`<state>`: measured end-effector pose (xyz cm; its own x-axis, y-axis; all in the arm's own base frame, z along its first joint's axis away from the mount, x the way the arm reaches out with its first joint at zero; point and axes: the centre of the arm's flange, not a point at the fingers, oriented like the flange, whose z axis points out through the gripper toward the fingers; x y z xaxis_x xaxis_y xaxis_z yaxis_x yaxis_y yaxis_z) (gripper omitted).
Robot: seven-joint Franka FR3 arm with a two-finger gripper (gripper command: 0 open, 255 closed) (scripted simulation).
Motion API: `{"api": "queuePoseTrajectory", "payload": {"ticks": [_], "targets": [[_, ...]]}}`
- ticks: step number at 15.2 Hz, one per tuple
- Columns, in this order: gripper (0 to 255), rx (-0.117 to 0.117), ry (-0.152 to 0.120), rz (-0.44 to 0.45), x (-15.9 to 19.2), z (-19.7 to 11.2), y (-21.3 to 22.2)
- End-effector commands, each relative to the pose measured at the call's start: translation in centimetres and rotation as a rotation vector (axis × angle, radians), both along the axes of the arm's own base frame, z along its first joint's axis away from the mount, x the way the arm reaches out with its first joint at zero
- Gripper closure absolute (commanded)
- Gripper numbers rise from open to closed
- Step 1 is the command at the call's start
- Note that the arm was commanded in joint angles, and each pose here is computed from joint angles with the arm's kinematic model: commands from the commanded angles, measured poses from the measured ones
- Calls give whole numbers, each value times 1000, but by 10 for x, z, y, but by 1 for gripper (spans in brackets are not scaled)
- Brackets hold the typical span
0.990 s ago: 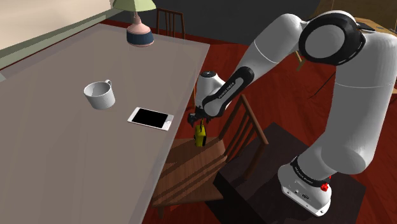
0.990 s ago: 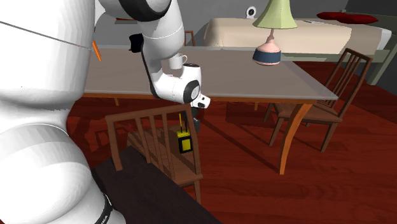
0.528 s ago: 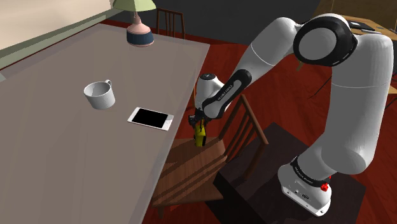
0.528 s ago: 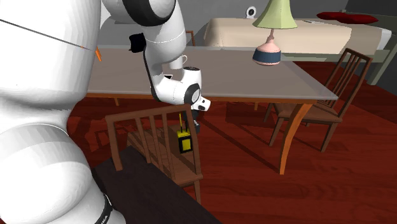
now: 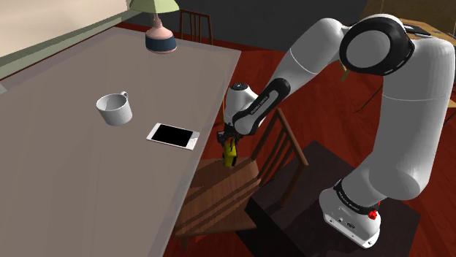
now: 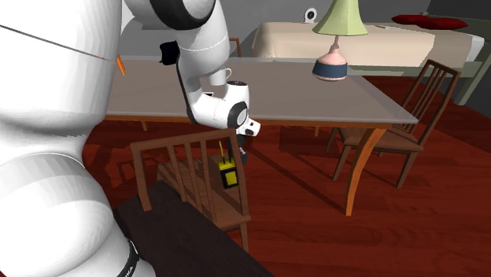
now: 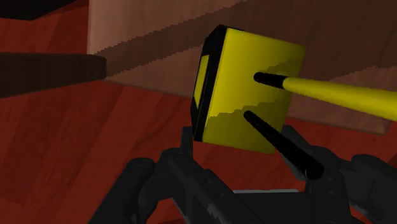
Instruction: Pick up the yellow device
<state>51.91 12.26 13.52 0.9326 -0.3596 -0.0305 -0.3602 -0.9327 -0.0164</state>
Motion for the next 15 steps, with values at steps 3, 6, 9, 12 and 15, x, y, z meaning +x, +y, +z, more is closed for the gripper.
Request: {"api": "queuePoseTrajectory", "payload": {"ticks": [3,6,9,12,15], "targets": [[255,0,0,0,0,20,1],[255,0,0,0,0,36,1],[255,0,0,0,0,52,1],[255,0,0,0,0,68,1],[255,0,0,0,0,74,1]]}}
